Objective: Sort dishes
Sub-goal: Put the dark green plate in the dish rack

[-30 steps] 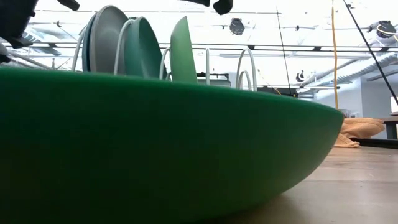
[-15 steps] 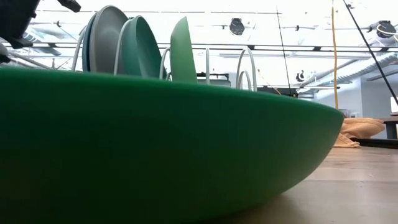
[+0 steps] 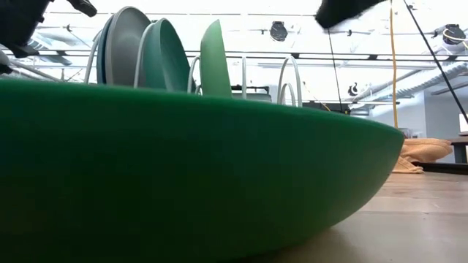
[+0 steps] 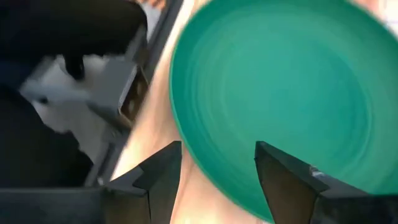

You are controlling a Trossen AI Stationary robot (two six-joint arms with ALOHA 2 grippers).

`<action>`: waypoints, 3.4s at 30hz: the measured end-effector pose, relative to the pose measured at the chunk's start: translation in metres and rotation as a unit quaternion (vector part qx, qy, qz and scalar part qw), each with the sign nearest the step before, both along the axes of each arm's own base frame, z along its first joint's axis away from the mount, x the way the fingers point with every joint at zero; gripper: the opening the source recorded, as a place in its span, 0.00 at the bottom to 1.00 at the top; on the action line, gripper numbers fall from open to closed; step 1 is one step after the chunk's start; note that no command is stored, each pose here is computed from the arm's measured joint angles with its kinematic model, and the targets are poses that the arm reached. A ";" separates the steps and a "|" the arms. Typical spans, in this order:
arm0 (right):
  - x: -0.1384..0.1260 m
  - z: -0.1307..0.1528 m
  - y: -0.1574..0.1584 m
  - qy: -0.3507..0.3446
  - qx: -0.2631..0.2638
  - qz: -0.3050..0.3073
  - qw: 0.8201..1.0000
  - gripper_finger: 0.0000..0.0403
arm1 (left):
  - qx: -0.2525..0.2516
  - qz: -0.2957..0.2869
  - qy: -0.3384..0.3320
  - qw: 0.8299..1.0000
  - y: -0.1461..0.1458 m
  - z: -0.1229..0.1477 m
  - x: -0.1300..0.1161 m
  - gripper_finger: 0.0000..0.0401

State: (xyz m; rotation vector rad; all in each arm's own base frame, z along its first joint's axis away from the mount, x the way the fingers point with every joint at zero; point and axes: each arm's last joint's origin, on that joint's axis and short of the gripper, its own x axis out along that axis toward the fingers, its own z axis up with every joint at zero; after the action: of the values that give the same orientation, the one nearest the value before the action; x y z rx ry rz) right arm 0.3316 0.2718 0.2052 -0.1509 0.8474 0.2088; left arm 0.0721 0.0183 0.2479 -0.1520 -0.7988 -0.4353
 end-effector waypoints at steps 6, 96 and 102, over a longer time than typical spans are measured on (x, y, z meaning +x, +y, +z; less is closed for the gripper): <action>0.004 -0.019 0.005 0.007 -0.027 0.021 0.999 0.49 | -0.004 0.007 0.015 1.000 0.002 -0.002 0.003 0.38; -0.039 0.066 -0.123 -0.568 0.077 -0.309 0.759 0.00 | -0.013 0.012 0.014 1.000 0.002 -0.002 0.003 0.38; -0.037 0.048 -0.141 -0.551 0.080 -0.341 0.758 0.00 | -0.011 0.014 0.015 1.000 0.002 -0.002 0.003 0.38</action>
State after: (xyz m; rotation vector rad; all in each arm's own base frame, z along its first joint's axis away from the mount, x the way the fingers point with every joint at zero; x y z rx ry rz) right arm 0.2950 0.1306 0.2534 0.2053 -0.3456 -0.4856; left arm 0.0756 0.0206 0.2458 -0.1673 -0.7766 -0.3963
